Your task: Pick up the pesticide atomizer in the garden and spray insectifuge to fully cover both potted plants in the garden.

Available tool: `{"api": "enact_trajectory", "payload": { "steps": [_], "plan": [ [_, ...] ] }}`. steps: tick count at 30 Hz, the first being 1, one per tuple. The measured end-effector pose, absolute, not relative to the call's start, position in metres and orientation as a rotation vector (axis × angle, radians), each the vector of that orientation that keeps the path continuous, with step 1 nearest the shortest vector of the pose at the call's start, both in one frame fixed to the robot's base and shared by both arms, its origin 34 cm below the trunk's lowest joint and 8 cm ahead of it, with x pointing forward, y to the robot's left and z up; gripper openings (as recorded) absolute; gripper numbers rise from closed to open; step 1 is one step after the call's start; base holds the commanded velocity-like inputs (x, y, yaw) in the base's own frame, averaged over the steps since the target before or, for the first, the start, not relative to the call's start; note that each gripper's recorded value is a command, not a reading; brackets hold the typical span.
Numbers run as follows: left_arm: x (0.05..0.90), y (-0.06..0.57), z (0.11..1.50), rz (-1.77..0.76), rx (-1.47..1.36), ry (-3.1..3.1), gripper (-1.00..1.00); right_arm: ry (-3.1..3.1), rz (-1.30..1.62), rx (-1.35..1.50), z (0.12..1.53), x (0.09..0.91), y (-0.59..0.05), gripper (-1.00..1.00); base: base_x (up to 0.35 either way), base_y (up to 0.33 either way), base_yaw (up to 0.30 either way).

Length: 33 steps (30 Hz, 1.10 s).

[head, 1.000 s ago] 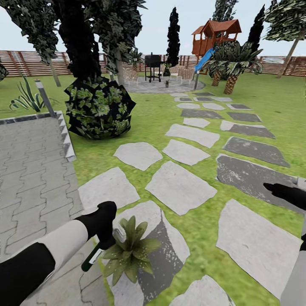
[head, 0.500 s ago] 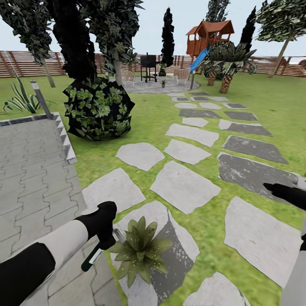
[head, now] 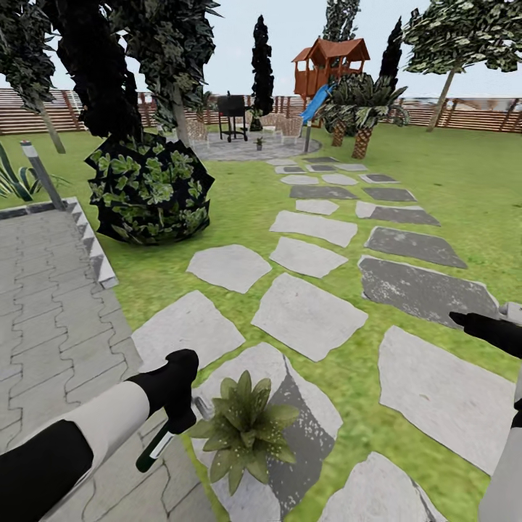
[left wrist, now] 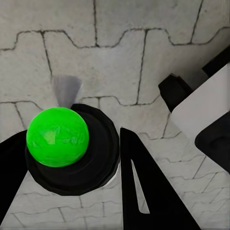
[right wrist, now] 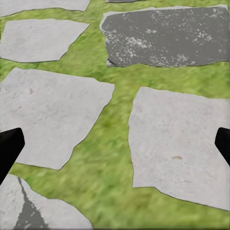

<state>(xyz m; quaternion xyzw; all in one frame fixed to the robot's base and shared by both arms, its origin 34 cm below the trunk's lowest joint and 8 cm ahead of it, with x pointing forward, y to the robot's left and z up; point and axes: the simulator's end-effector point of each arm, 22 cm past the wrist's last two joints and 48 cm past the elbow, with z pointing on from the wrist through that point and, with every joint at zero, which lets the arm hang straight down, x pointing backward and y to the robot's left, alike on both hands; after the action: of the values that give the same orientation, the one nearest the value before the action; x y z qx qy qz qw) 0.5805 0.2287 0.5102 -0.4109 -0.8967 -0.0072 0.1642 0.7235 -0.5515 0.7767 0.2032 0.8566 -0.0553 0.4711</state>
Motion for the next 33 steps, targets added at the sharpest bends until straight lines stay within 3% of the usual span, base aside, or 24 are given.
{"api": "enact_trajectory", "payload": {
  "steps": [8, 22, 33],
  "plan": [
    [0.5792, 0.23, 0.5094, -0.021, -1.168, -2.554, -1.0, 2.099, -0.135, 0.497, 0.7767, 0.7236, -0.5512, 1.0, -0.077, 0.123, -0.036],
    [0.5793, 0.2295, 0.5096, -0.018, -1.166, -2.556, -1.0, 2.1, -0.134, 0.497, 0.7762, 0.7236, -0.5509, 1.0, -0.006, 0.067, -0.254],
    [0.5792, 0.2299, 0.5096, -0.02, -1.167, -2.555, -1.0, 2.099, -0.134, 0.496, 0.7764, 0.7238, -0.5506, 1.0, 0.0, 0.27, -0.039]
  ]
}}
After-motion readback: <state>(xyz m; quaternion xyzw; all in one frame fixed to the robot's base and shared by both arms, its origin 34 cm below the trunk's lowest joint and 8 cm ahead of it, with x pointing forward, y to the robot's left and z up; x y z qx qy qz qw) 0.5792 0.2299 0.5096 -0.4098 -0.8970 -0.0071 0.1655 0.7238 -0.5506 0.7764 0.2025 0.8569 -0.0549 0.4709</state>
